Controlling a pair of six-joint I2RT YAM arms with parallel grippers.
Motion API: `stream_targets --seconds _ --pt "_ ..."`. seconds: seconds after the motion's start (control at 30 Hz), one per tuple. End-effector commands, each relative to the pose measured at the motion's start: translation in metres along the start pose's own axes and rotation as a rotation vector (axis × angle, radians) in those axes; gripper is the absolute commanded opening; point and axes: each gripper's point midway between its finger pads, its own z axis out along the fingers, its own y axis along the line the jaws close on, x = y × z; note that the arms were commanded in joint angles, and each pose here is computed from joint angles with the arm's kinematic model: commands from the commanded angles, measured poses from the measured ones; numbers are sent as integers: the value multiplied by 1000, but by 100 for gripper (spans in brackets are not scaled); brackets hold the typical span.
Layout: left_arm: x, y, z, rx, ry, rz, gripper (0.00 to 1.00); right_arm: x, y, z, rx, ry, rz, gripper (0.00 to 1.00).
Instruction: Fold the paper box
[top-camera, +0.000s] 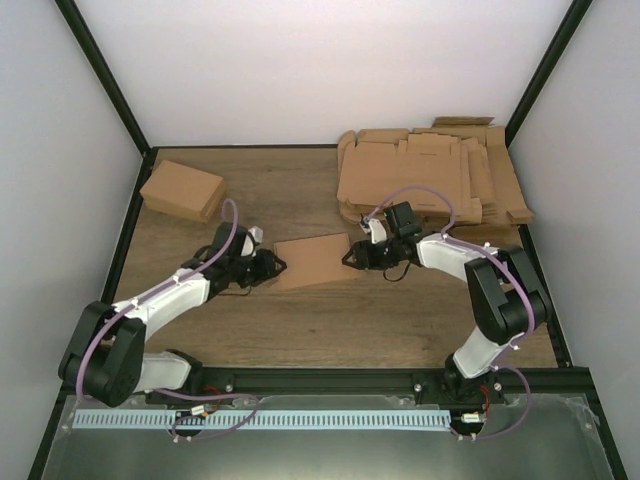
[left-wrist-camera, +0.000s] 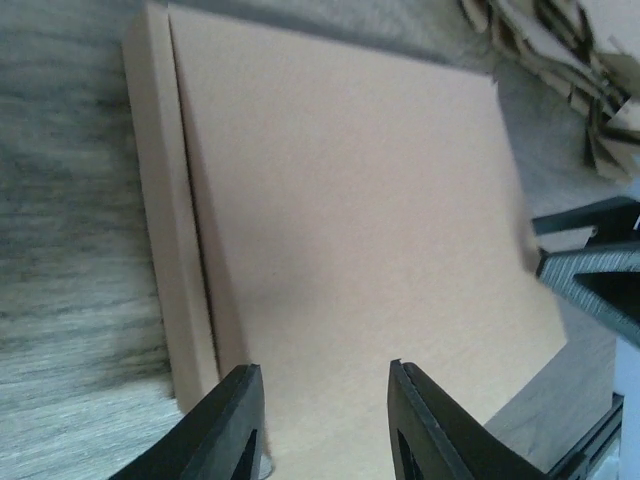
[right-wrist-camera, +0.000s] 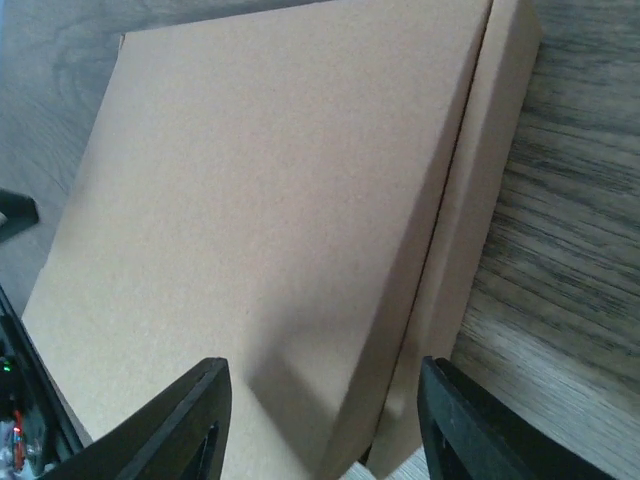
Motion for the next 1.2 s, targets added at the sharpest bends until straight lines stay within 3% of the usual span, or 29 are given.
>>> stream_targets --seconds 0.0,0.1,0.23,0.43,0.6,0.7,1.03,1.17 --pt "-9 -3 -11 -51 -30 85 42 -11 3 -17 82 -33 -58 56" --pt "-11 -1 -12 -64 -33 96 47 -13 2 -17 91 -35 -60 58" --pt "-11 4 -8 -86 -20 104 40 -10 0 -15 83 -44 -48 57" --pt "-1 11 6 -64 29 101 41 10 -7 3 9 7 2 49" --pt "12 28 22 -75 79 90 19 23 -15 13 -8 27 32 40" --pt "15 34 25 -84 79 90 11 30 -23 17 12 36 38 38" --pt "19 57 29 -182 106 110 6 29 -28 15 45 29 16 32" --pt "14 62 24 -241 100 127 12 25 -30 9 89 14 -2 33"
